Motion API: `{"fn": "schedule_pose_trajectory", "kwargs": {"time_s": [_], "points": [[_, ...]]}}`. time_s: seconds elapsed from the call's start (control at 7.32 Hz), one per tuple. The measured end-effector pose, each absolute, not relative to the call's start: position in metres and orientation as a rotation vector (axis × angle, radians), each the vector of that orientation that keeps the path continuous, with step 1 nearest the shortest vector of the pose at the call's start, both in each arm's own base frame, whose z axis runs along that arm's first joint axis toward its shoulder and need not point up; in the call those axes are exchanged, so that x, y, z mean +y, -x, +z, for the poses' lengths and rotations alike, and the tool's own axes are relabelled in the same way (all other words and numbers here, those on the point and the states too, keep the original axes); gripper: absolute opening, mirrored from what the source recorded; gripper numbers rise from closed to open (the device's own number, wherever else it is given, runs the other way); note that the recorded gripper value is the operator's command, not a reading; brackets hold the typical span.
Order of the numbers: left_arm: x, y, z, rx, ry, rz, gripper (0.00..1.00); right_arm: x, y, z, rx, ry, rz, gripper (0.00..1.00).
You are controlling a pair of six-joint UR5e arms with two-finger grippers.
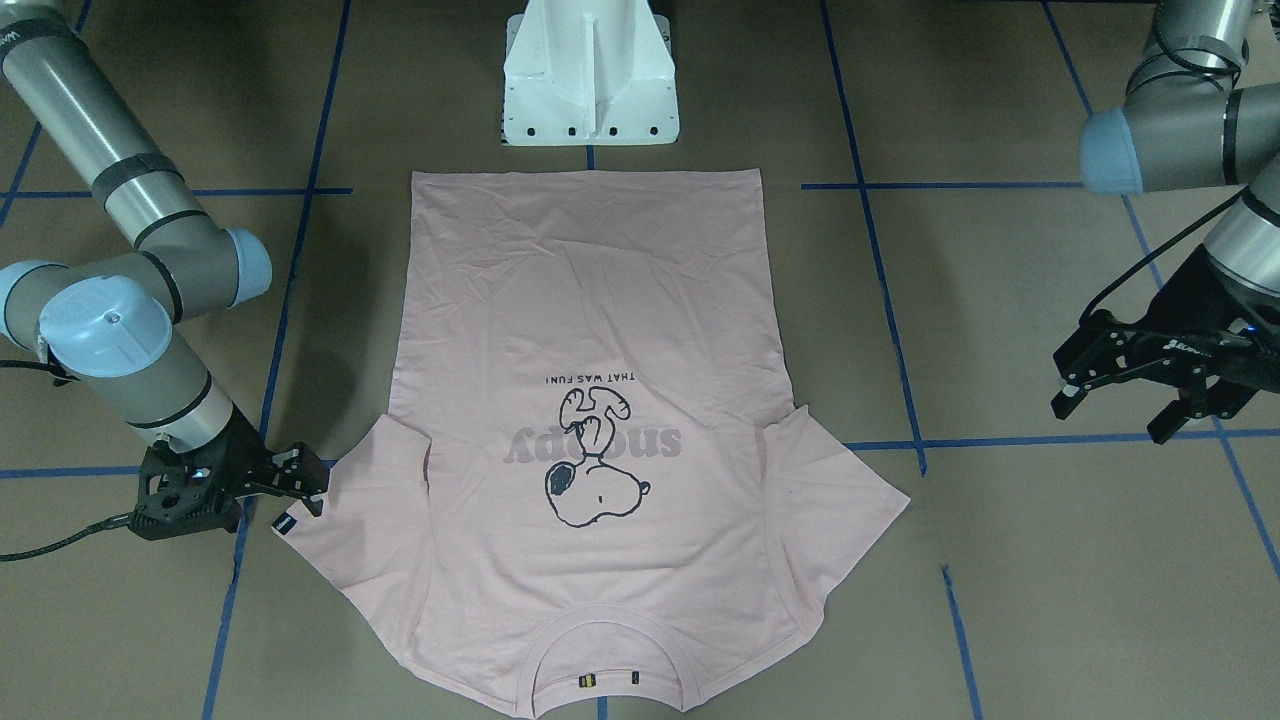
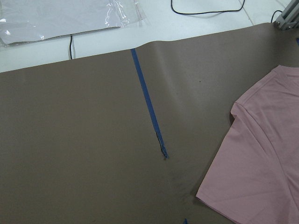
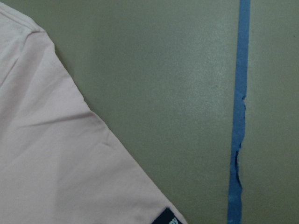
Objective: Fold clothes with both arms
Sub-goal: 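Move the right gripper toward the shirt's sleeve and shoulder farthest from the robot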
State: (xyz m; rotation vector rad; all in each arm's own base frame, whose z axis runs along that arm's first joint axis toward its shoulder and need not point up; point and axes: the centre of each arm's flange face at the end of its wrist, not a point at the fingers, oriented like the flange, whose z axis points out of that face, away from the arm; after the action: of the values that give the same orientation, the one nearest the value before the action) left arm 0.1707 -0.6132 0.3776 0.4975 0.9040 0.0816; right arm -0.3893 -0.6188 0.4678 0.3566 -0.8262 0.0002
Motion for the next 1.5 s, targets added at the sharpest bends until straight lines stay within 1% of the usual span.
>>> {"fn": "schedule_pose_trajectory", "kwargs": {"time_s": [0.14, 0.27, 0.41, 0.55, 0.82, 0.96, 1.09, 1.5], "points": [[-0.614, -0.171, 0.376, 0.905, -0.499, 0.082, 1.0, -0.62, 0.392, 0.469, -0.824, -0.355, -0.002, 0.91], [-0.614, -0.171, 0.376, 0.905, -0.499, 0.082, 1.0, -0.621, 0.393, 0.469, -0.821, -0.354, -0.002, 0.85], [-0.614, -0.171, 0.376, 0.904, -0.499, 0.082, 1.0, -0.622, 0.395, 0.469, -0.819, -0.352, -0.001, 0.75], [-0.615, -0.171, 0.377, 0.904, -0.498, 0.082, 1.0, -0.623, 0.396, 0.469, -0.817, -0.351, -0.001, 0.58], [-0.615, -0.171, 0.378, 0.903, -0.496, 0.081, 1.0, -0.625, 0.397, 0.466, -0.817, -0.354, -0.002, 0.21], [-0.615, -0.171, 0.378, 0.903, -0.495, 0.081, 1.0, -0.626, 0.397, 0.465, -0.818, -0.356, -0.003, 0.08], [-0.615, -0.171, 0.378, 0.903, -0.496, 0.081, 1.0, -0.626, 0.397, 0.464, -0.82, -0.358, -0.004, 0.0], [-0.613, -0.171, 0.376, 0.906, -0.499, 0.08, 1.0, -0.63, 0.396, 0.441, -0.851, -0.383, -0.009, 0.0]]}}
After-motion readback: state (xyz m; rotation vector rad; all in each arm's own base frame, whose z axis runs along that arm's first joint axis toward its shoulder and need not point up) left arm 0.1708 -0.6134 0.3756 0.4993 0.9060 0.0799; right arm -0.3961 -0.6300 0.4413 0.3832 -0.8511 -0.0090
